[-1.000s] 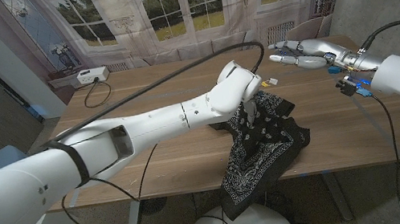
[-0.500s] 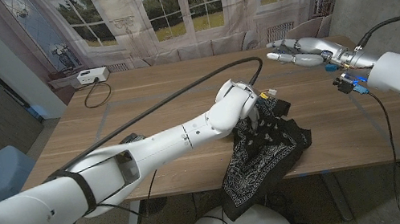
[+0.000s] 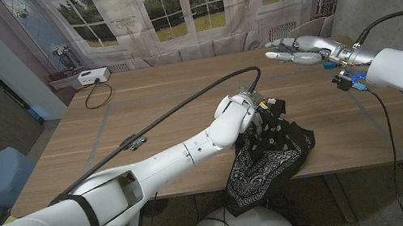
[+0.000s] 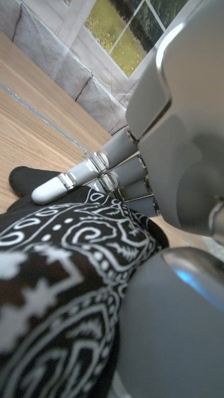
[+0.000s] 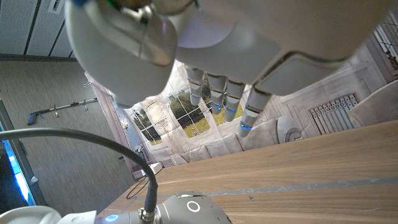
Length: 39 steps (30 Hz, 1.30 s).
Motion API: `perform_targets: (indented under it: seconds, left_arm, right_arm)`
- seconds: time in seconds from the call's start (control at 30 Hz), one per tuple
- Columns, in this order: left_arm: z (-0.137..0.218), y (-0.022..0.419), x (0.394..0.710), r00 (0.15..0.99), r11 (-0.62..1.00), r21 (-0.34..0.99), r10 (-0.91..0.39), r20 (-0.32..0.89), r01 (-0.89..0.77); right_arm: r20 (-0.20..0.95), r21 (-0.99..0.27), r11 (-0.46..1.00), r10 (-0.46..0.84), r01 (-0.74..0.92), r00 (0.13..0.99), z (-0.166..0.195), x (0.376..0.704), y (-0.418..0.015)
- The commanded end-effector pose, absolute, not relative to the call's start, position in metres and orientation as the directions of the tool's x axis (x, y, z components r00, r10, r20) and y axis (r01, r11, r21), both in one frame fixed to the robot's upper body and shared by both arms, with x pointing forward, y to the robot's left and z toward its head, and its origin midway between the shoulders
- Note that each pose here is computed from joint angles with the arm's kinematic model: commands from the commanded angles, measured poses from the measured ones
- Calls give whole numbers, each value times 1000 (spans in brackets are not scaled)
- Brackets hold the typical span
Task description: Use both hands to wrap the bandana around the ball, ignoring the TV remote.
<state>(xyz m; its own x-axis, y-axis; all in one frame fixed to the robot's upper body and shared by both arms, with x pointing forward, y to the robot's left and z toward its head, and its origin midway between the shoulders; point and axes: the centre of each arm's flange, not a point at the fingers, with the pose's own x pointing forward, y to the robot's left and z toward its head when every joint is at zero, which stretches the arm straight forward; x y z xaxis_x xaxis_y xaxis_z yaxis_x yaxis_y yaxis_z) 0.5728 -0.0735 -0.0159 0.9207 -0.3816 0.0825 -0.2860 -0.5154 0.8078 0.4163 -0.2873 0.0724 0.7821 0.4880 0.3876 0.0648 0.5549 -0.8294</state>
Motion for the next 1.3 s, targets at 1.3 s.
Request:
perform_targets:
  seconds: [1.3]
  left_arm:
    - [56, -10, 551, 890, -195, 888, -284, 356, -417]
  right_arm:
    - [413, -844, 528, 522, 97, 746, 93, 417, -262]
